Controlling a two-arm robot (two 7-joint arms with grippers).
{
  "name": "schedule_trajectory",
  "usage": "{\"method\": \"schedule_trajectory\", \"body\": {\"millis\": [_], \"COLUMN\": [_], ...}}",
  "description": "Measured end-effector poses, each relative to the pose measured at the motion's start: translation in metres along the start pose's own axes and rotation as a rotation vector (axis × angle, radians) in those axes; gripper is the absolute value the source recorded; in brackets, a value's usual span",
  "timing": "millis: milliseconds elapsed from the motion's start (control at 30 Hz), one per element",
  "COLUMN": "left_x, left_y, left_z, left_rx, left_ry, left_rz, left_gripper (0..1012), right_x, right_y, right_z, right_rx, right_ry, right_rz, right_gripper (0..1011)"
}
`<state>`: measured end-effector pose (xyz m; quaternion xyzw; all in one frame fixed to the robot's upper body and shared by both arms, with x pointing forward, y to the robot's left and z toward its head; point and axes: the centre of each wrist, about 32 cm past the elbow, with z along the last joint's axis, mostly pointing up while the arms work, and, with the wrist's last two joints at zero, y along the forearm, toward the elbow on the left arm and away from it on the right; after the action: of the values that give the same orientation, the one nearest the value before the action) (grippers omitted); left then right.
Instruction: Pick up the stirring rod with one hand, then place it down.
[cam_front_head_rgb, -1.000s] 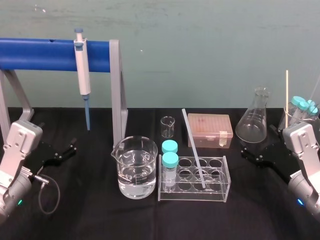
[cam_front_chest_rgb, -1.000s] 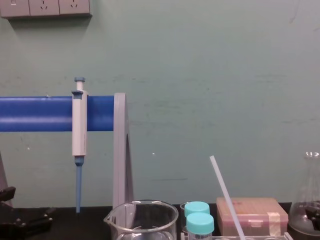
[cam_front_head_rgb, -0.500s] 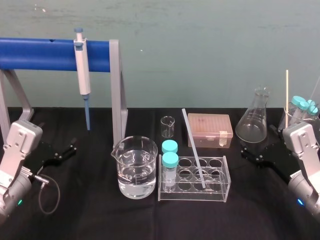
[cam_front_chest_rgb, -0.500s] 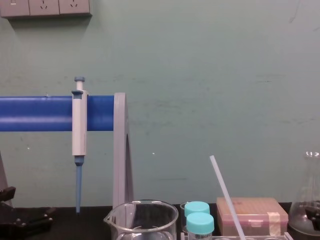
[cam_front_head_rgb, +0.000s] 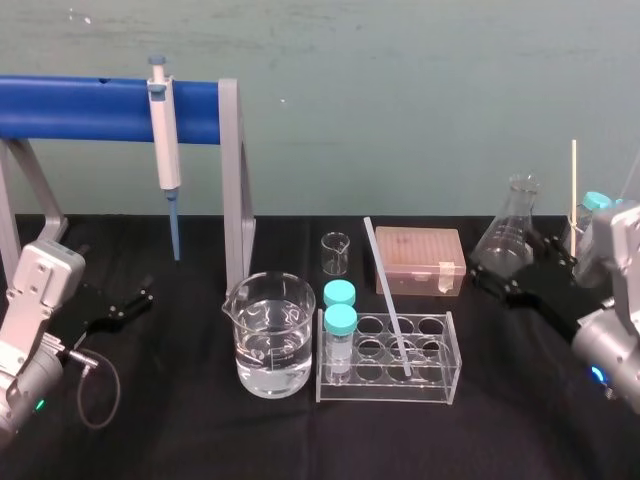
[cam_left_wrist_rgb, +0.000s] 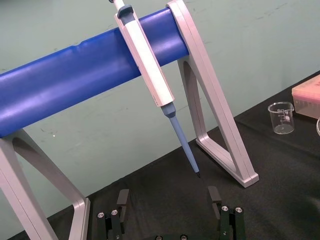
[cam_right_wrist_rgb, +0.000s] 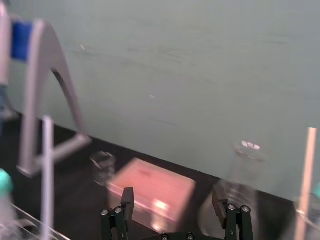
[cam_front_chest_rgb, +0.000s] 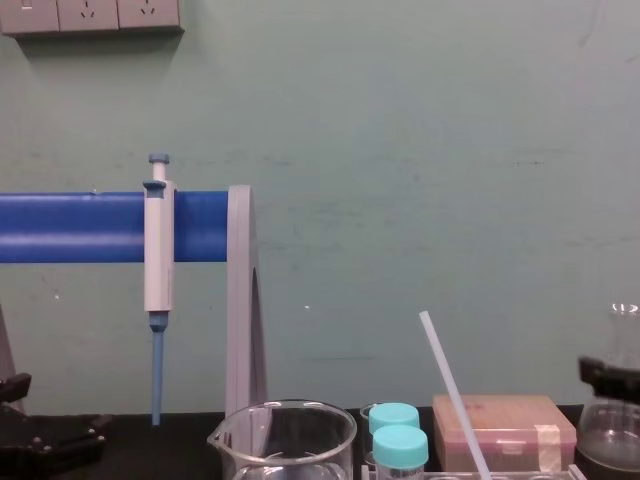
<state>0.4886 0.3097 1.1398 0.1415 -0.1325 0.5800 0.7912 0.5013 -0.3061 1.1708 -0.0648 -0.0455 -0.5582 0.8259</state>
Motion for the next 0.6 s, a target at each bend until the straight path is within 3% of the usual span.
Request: {"method": "schedule_trajectory", "body": {"millis": [33,100,300,600], "left_x": [-0.0001,0.0000,0.0000,0.0000], "left_y": [0.000,0.000,0.000,0.000], "left_z": [0.000,0.000,0.000,0.000], "left_rx": [0.000,0.000,0.000,0.000], "left_ry": [0.000,0.000,0.000,0.000], "left_rz": [0.000,0.000,0.000,0.000], "left_gripper": [1000,1000,1000,1000], "right_x": [0.0000,-0.0020,-0.0100,-0.0252], "right_y": [0.000,0.006,0.021,0.039], "right_z": [0.000,0.011,0.027,0.037], "right_rx": [0.000,0.000,-0.022,-0.029], "right_ry": [0.000,0.080,0.178,0.175], "right_rz": [0.000,0.061,0.185,0.308], "right_gripper": [1003,1003,1003,1003]}}
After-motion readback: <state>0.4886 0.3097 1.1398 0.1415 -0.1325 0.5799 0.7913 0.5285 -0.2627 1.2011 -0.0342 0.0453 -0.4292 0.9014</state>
